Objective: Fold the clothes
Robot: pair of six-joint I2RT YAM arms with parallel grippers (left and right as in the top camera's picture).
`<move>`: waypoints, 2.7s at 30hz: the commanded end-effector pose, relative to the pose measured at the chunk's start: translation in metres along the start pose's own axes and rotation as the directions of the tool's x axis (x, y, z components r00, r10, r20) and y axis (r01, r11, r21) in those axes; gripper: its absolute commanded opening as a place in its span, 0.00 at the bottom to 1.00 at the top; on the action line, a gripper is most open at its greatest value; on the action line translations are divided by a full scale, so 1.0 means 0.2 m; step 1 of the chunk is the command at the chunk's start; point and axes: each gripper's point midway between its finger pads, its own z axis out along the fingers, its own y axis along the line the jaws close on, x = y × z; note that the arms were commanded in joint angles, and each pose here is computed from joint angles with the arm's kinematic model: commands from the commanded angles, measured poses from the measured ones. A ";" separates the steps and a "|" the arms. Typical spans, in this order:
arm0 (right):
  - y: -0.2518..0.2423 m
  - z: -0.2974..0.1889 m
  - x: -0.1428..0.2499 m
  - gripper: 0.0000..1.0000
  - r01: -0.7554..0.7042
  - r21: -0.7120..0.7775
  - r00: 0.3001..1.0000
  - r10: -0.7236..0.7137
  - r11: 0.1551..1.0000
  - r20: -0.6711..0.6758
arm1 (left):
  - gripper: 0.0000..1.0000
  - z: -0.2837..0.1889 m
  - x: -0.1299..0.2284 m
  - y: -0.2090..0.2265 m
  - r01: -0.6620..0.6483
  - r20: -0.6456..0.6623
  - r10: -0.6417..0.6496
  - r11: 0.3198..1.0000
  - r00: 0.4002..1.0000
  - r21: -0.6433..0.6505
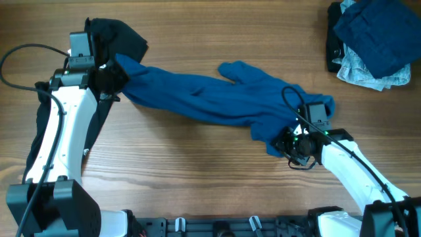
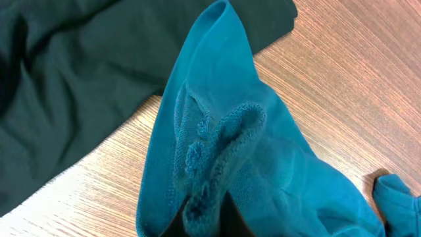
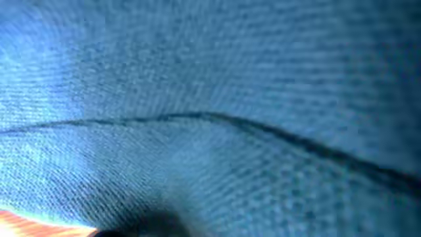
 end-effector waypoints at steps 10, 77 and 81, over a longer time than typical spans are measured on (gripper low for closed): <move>0.14 -0.77 -0.37 0.11 -0.111 0.104 0.936 0.069 0.988 0.346 | 0.04 -0.45 0.00 0.00 0.004 0.125 -0.014 0.996 0.992 0.085; 1.03 0.38 -0.76 0.16 0.789 0.273 0.524 -0.835 0.551 0.168 | 0.92 -0.03 0.60 0.08 -0.112 -0.399 0.017 0.970 0.917 -0.216; 1.11 0.33 -0.87 0.04 0.728 0.319 0.532 -0.793 0.607 0.295 | 0.91 -0.03 0.60 0.08 -0.112 -0.399 0.017 0.970 0.917 -0.216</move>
